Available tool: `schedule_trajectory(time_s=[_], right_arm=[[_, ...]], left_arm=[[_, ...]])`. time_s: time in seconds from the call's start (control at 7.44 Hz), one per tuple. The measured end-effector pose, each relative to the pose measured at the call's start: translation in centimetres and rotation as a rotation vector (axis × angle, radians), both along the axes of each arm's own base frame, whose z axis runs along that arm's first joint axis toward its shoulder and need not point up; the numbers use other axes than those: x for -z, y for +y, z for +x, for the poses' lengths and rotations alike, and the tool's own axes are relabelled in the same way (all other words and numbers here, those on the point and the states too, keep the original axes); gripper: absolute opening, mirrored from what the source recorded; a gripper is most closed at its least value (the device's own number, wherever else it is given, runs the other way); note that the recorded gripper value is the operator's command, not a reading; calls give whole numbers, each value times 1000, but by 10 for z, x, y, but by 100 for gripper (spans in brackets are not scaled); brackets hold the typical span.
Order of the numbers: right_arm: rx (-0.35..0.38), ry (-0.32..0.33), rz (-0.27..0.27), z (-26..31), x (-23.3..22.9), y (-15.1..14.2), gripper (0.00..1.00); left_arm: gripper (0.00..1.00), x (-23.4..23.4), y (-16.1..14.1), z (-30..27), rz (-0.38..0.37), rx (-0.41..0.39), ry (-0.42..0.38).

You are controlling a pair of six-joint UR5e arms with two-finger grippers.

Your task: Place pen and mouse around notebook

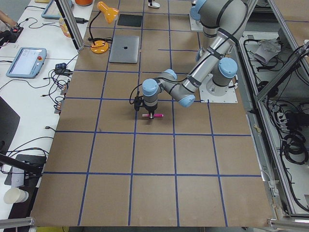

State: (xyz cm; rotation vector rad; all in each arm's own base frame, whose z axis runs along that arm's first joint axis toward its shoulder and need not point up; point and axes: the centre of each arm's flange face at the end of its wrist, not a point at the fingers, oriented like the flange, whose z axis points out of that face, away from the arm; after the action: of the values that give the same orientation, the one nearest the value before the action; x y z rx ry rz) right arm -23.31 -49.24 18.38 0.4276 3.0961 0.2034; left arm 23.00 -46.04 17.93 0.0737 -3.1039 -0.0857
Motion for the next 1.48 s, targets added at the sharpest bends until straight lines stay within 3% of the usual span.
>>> schedule_trajectory(time_s=[0.4, 0.94, 1.21, 1.48], right_arm=[[-12, 13, 25, -1, 11, 0, 100], [-18, 14, 43, 1, 14, 1, 85], [-20, 13, 47, 2, 15, 1, 53], [-23, 31, 59, 0, 13, 3, 45]], left_arm=[[0, -37, -6, -75, 79, -254, 27], [0, -76, -26, -294, 41, -561, -54], [0, -88, -21, -412, 0, -779, -64], [0, -73, -8, -484, -13, -1051, -61]])
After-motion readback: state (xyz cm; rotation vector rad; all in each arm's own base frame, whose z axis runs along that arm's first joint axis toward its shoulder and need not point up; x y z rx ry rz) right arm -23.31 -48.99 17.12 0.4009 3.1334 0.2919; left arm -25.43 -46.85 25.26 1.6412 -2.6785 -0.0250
